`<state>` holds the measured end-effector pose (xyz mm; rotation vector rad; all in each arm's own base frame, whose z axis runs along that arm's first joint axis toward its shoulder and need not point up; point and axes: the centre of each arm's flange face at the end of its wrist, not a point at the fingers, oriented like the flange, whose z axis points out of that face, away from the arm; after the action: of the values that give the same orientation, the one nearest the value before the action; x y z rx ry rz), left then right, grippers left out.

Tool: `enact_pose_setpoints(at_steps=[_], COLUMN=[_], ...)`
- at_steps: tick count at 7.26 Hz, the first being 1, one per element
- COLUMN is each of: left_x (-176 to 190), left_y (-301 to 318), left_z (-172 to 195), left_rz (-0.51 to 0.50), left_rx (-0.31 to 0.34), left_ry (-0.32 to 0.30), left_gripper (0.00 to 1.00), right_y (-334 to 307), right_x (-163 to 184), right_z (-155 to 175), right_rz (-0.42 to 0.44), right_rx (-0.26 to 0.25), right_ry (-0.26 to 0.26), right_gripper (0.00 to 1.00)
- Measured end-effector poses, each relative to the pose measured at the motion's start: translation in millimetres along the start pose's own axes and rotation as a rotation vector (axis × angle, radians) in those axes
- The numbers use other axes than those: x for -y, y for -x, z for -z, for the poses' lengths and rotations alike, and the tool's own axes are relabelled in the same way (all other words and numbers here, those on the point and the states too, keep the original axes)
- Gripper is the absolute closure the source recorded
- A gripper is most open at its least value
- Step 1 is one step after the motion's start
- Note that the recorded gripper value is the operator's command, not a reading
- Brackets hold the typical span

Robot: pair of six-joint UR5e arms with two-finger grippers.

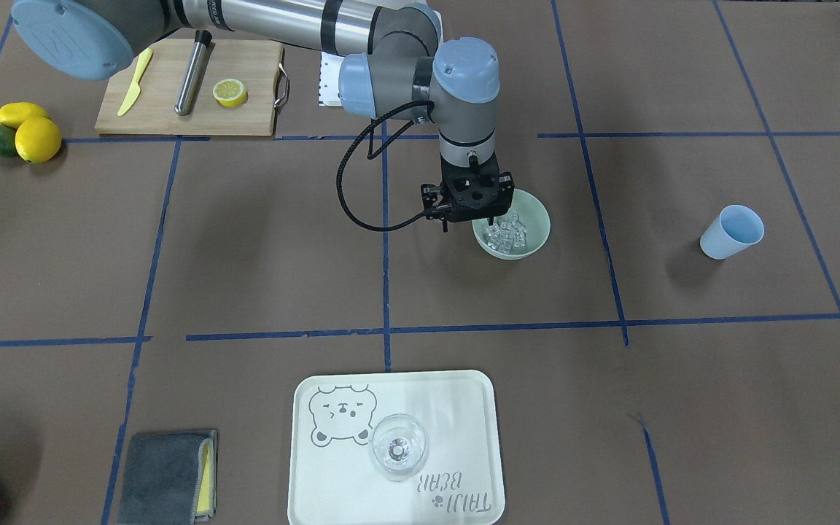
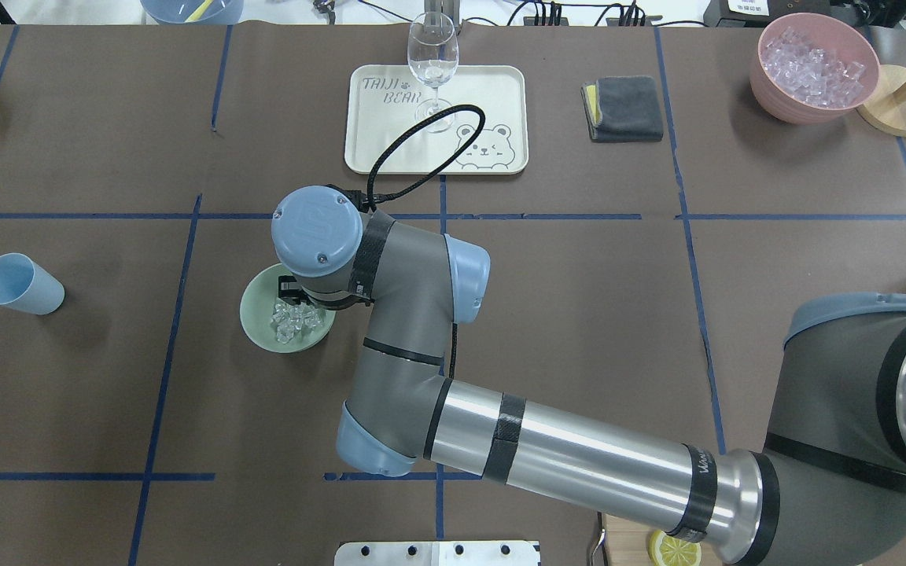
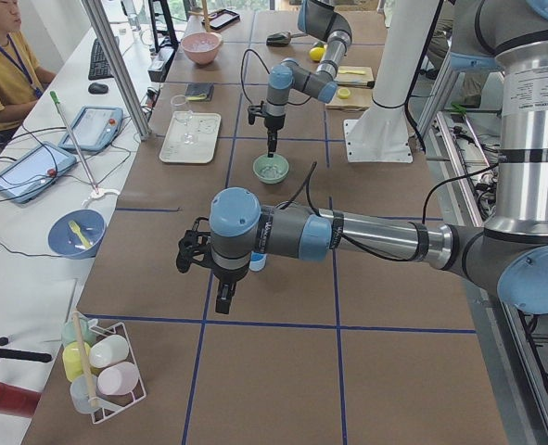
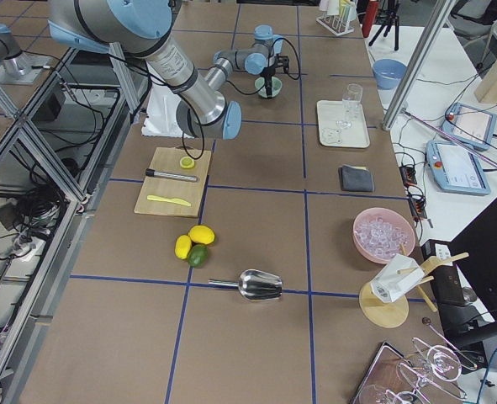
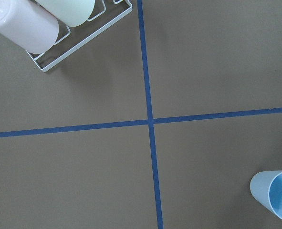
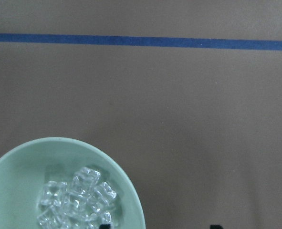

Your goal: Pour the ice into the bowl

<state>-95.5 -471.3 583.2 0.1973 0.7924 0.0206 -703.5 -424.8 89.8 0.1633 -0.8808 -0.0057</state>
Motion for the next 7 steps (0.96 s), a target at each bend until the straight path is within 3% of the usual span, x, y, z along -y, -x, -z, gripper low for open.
enact_pose_setpoints(at_steps=[1,3,7], left_x=[-0.1,-0.2,-0.3], left_y=[0.2,0.8,1.5], left_z=[-0.3,-0.9,-1.6], left_rz=[0.0,0.002,0.002], left_rx=[0.0,-0.001,-0.001], left_ry=[0.001,0.002,0.002], left_gripper=[0.0,0.0,0.0], right_y=[1.1,1.9,7.4], right_x=[-2.1,-3.2,-10.0], right_z=[-2.4,-6.6,-9.1], right_rz=[0.002,0.002,0.011], right_rx=[-0.002,-0.008,0.012], right_ry=[0.004,0.008,0.011], right_gripper=[0.33,0.55,0.71])
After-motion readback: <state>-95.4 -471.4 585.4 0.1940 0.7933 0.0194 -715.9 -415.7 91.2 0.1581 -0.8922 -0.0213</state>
